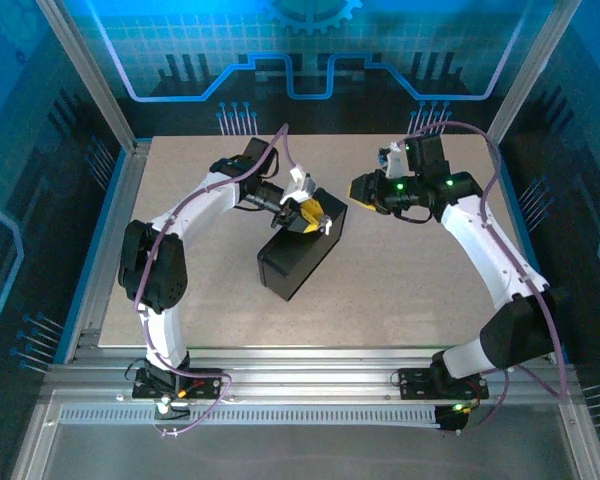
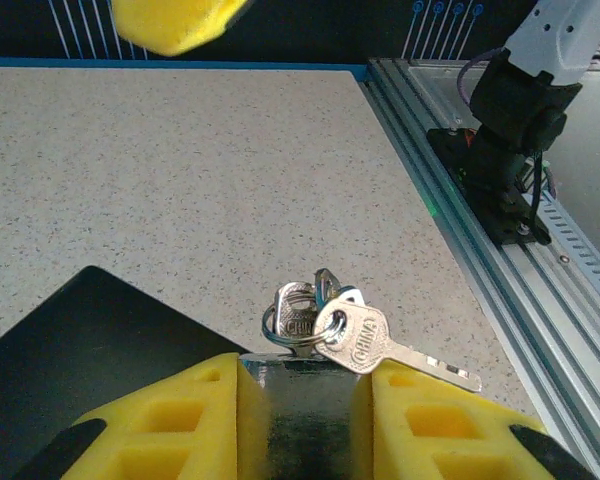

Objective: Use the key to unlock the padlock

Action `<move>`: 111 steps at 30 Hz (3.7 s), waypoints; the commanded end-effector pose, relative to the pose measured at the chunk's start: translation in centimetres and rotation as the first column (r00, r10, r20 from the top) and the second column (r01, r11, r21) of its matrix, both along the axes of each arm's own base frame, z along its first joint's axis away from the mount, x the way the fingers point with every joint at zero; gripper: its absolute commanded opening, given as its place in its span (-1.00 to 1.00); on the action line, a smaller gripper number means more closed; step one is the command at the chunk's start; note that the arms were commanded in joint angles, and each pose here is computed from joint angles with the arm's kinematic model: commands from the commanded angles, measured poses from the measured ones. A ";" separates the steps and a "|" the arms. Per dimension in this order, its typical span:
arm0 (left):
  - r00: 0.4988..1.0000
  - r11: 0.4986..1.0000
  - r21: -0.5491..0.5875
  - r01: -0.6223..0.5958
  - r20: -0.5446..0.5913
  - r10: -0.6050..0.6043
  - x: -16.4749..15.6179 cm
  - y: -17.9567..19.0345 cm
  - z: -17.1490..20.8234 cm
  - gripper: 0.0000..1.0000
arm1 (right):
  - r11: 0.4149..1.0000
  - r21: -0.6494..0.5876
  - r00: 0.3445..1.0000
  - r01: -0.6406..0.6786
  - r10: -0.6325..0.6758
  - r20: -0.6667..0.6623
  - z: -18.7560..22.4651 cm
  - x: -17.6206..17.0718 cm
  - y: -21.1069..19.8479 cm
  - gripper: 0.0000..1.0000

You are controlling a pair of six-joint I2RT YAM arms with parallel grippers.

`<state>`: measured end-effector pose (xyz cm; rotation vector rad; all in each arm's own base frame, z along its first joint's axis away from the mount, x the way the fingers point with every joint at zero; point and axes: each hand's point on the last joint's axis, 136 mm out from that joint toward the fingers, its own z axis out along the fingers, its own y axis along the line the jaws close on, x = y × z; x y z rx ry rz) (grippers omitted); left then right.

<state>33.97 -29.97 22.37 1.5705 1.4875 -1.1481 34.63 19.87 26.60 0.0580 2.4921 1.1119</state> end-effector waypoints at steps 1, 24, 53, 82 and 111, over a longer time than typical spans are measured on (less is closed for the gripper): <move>1.000 0.997 -0.074 0.009 0.030 -0.006 0.1 0.0 2.8 -0.28 | 0.982 -0.126 0.986 -0.138 0.149 0.078 -1.0 -0.9 0.2 -0.25; 0.907 0.929 0.047 -0.368 -0.200 0.370 6.7 3.0 4.0 -0.13 | 0.802 -0.446 0.583 -0.397 0.596 0.553 -1.6 -3.4 4.9 0.10; 0.266 0.433 0.613 -0.661 -0.348 0.899 -0.7 11.4 -2.9 -0.26 | 0.520 -0.620 0.279 -0.588 0.850 0.448 -7.4 -2.8 8.0 -0.01; 0.287 0.519 0.628 -0.579 -0.439 0.852 -2.0 6.2 -4.1 -0.33 | 0.939 0.207 0.961 -0.275 0.270 0.052 -3.9 -0.7 9.9 -0.91; 0.247 0.460 0.624 -0.631 -0.401 0.882 -1.3 6.1 -3.2 -0.38 | 0.999 0.019 0.959 0.051 -0.044 -0.280 -8.9 -3.2 5.9 -0.97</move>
